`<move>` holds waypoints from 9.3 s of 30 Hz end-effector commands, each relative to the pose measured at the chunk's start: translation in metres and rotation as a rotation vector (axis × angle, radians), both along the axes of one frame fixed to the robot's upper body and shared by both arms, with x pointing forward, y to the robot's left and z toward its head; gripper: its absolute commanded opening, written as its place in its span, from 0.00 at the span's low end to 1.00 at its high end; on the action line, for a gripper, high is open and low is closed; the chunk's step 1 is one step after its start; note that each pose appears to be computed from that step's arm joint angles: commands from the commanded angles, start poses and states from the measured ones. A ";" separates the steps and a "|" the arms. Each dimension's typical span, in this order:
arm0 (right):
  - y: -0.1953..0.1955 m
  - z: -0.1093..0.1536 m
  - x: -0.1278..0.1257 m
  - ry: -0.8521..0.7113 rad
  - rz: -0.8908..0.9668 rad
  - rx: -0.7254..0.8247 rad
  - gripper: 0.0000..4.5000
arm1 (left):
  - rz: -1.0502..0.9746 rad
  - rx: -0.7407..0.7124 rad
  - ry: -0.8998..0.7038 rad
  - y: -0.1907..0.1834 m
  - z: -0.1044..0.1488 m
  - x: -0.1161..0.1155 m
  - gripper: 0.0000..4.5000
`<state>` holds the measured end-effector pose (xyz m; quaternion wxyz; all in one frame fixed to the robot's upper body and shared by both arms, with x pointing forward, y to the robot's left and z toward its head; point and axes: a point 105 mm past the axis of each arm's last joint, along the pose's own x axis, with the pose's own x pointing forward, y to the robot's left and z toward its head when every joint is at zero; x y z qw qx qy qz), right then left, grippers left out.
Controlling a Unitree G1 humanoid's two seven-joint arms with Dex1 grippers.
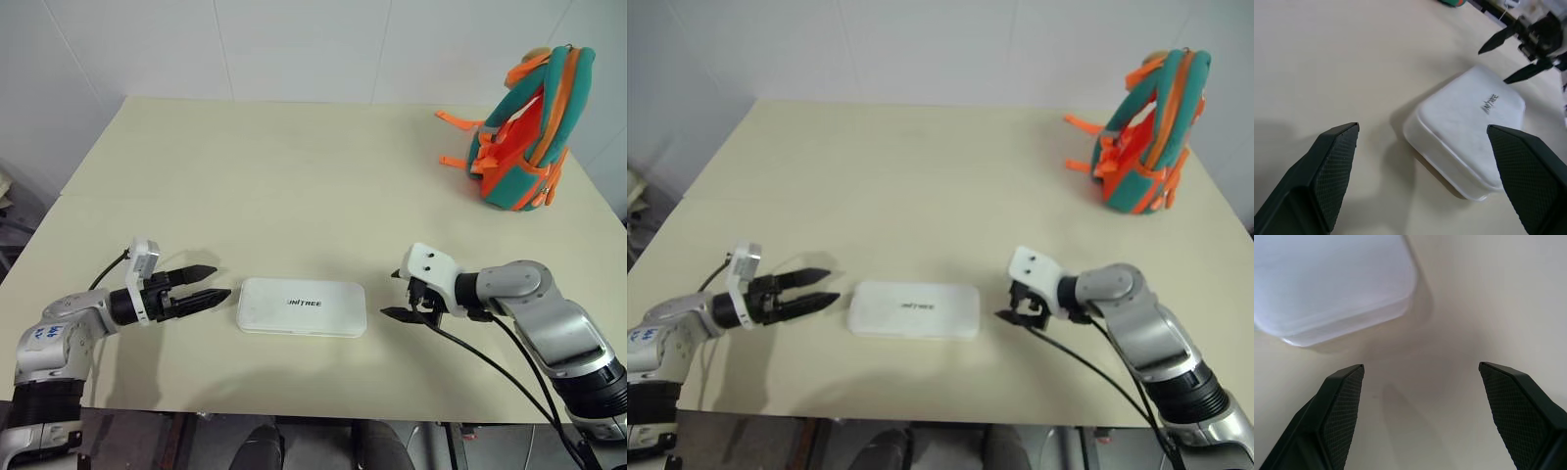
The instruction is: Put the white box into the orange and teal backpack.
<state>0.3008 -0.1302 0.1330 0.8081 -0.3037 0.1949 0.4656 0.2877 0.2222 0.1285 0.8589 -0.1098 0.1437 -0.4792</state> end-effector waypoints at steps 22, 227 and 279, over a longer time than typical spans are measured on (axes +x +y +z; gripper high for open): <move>0.031 0.007 0.005 -0.058 0.084 0.015 1.00 | -0.084 -0.115 0.349 -0.023 -0.017 0.006 0.99; -0.165 0.146 0.153 -1.008 -1.247 0.452 1.00 | 0.100 -0.706 0.389 -0.047 0.044 -0.002 0.28; -0.150 0.150 0.167 -0.862 -1.277 0.552 0.05 | 0.147 -0.674 0.372 -0.038 0.046 0.003 0.28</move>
